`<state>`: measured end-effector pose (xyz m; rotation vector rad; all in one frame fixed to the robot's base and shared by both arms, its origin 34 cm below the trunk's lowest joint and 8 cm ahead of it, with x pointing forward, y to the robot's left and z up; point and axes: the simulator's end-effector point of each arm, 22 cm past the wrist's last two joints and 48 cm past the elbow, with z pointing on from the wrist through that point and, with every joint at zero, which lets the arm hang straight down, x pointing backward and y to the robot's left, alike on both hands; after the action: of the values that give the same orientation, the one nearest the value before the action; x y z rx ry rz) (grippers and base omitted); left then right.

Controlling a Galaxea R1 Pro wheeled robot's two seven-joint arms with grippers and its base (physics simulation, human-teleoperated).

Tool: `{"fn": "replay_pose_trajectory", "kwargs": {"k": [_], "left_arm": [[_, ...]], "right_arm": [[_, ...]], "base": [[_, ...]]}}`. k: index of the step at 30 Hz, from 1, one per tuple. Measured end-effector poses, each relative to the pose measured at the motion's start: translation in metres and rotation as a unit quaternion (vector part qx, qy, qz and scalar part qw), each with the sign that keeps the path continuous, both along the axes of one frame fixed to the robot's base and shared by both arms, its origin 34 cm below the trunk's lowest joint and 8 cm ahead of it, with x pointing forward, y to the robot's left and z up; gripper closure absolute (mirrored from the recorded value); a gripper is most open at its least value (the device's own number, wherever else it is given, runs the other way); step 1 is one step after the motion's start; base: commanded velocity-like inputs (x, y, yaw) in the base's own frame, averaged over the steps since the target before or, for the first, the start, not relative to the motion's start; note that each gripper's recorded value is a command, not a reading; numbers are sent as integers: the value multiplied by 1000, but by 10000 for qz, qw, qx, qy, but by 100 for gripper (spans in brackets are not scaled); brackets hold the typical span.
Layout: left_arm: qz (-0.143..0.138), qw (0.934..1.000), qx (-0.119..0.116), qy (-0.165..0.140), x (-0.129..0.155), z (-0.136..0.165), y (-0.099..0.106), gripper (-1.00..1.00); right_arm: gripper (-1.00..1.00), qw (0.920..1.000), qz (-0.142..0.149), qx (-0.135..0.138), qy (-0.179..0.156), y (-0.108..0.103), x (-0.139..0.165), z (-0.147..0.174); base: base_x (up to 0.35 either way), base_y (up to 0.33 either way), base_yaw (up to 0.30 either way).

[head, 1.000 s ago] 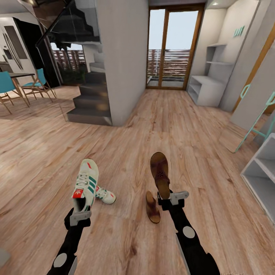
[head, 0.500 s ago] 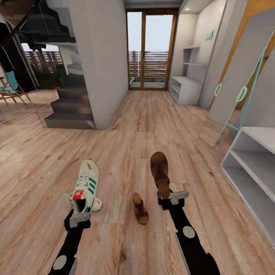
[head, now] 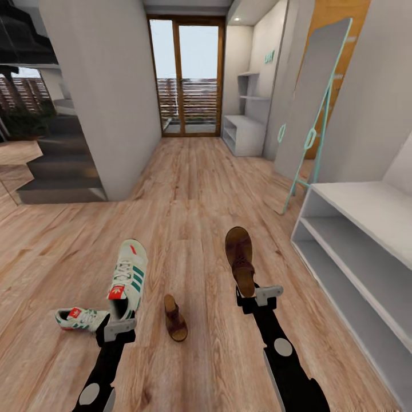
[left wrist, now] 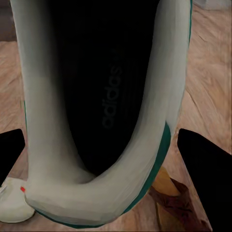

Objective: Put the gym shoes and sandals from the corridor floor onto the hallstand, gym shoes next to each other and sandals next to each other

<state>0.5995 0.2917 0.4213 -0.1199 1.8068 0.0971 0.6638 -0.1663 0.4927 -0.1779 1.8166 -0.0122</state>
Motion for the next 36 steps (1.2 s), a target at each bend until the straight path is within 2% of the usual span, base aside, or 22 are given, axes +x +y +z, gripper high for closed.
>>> {"fn": "replay_pose_trajectory", "kwargs": {"k": [10, 18, 36], "left_arm": [[7, 10000, 0, 4, 0, 0, 1, 100], [3, 10000, 6, 7, 0, 0, 1, 100], [8, 10000, 1, -1, 0, 0, 1, 100]], "right_arm": [[100, 10000, 15, -2, -27, 1, 1, 2], [100, 10000, 17, -2, -25, 1, 1, 2], [100, 10000, 15, -2, -34, 1, 1, 3]], "base": [[0, -270, -16], [13, -39, 0], [225, -165, 0]]}}
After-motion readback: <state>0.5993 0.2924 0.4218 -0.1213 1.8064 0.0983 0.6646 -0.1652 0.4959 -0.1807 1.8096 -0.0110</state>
